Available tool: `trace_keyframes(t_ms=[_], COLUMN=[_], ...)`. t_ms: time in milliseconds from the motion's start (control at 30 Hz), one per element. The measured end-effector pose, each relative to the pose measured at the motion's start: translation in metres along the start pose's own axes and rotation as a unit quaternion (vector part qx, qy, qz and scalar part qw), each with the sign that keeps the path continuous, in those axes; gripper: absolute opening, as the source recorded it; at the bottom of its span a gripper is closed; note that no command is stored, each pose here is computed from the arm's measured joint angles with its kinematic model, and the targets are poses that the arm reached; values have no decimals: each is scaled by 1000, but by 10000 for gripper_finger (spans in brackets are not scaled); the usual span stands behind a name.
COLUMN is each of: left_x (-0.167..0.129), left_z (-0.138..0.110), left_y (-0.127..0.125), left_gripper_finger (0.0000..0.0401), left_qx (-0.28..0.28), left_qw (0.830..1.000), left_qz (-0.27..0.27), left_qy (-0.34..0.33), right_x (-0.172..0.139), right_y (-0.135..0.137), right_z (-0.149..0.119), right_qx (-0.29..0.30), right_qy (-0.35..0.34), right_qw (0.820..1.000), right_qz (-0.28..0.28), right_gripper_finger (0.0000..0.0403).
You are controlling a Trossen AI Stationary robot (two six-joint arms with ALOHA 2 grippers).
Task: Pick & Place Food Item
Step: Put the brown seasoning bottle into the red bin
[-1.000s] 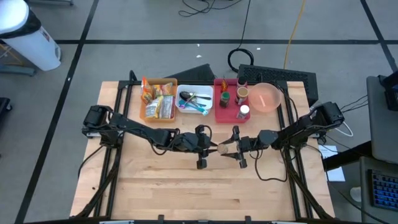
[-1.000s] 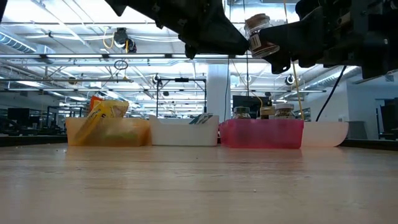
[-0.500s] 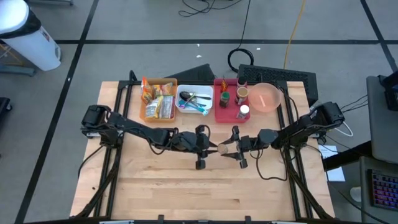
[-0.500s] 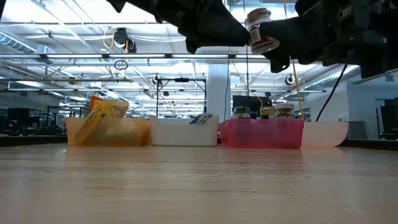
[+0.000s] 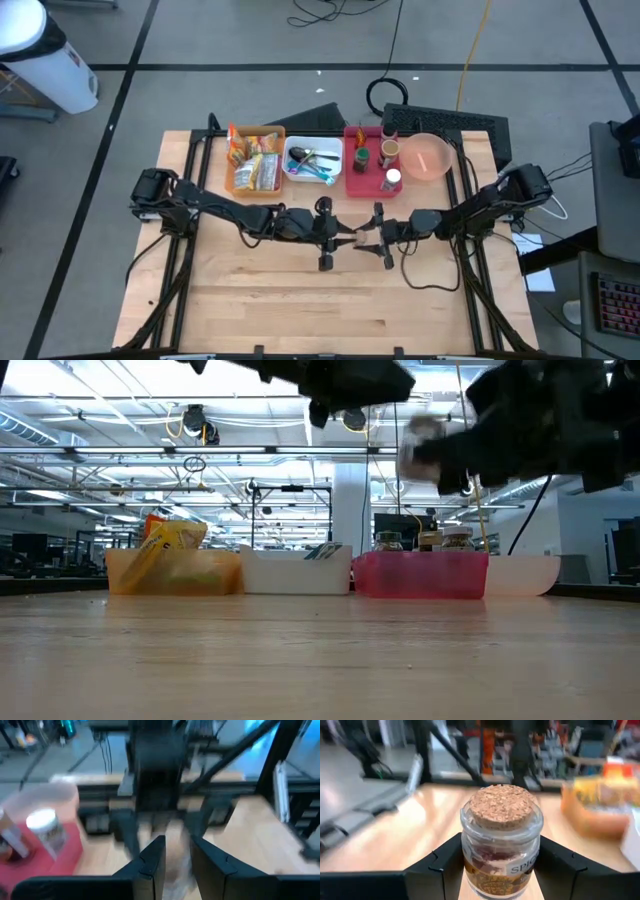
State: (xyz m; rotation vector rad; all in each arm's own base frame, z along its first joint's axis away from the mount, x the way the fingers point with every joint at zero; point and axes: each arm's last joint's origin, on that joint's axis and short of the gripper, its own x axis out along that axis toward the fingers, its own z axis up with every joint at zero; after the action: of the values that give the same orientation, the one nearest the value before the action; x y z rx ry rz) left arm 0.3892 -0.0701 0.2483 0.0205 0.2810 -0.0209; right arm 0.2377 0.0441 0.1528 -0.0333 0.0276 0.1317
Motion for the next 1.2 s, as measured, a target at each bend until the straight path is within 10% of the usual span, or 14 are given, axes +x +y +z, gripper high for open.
trace_keyframes(t_ms=[1200], left_x=[9], left_z=[-25], left_y=[13], left_gripper_finger=[103], left_qx=[-31], left_qw=[996], left_qz=[9], left_qy=[86], right_x=[0], right_y=[-1], right_z=[-3], right_qx=[4], right_qy=[15], right_qw=[1000], right_qz=[-10], right_gripper_finger=[186])
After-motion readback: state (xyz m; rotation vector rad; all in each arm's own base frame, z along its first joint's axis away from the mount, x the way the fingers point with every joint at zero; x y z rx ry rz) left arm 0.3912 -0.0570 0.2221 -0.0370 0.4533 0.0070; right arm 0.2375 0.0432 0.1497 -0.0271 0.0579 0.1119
